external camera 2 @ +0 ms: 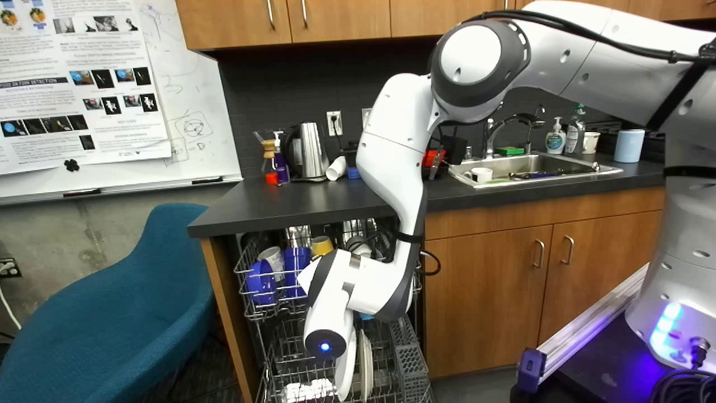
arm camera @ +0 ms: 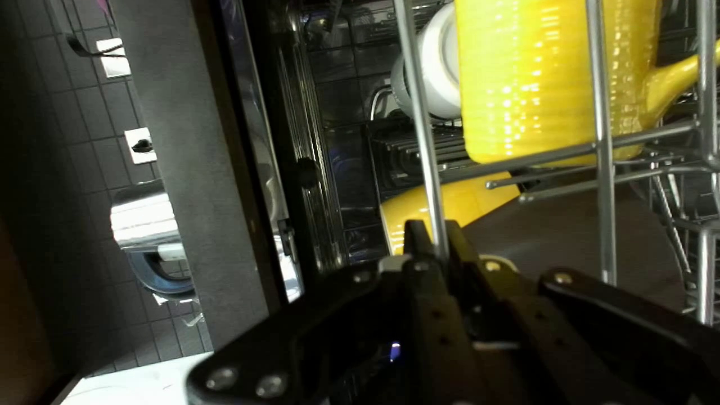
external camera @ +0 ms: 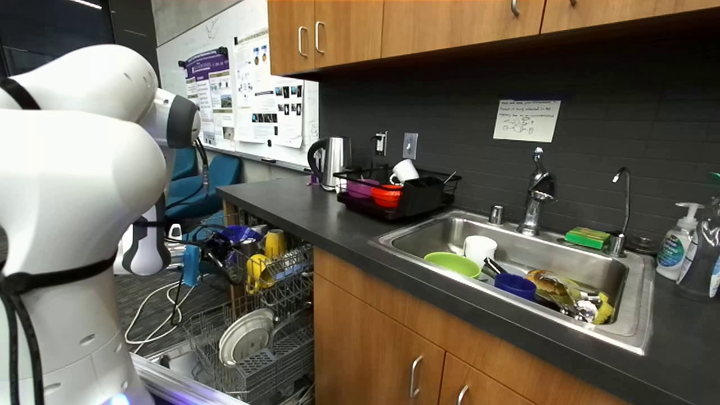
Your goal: Pull the top rack of the dishwasher out
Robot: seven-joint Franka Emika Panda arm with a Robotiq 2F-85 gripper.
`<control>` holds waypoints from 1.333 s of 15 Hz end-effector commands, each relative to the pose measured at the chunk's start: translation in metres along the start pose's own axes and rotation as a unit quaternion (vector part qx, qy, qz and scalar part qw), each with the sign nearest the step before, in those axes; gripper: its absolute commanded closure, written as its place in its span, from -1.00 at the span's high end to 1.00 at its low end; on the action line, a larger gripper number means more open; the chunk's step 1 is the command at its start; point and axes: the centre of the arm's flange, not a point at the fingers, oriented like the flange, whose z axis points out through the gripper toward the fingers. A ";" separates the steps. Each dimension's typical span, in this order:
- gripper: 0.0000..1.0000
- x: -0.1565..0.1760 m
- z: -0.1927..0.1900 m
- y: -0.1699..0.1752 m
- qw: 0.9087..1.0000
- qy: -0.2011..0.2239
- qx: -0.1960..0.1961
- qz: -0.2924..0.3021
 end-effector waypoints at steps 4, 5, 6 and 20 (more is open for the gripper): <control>-0.96 -0.051 -0.032 -0.004 0.999 -0.040 0.035 -0.013; -0.96 -0.053 -0.032 -0.006 0.998 -0.038 0.044 -0.017; -0.96 -0.056 -0.033 -0.006 0.997 -0.036 0.058 -0.020; -0.96 -0.060 -0.028 -0.024 0.995 -0.001 0.091 -0.033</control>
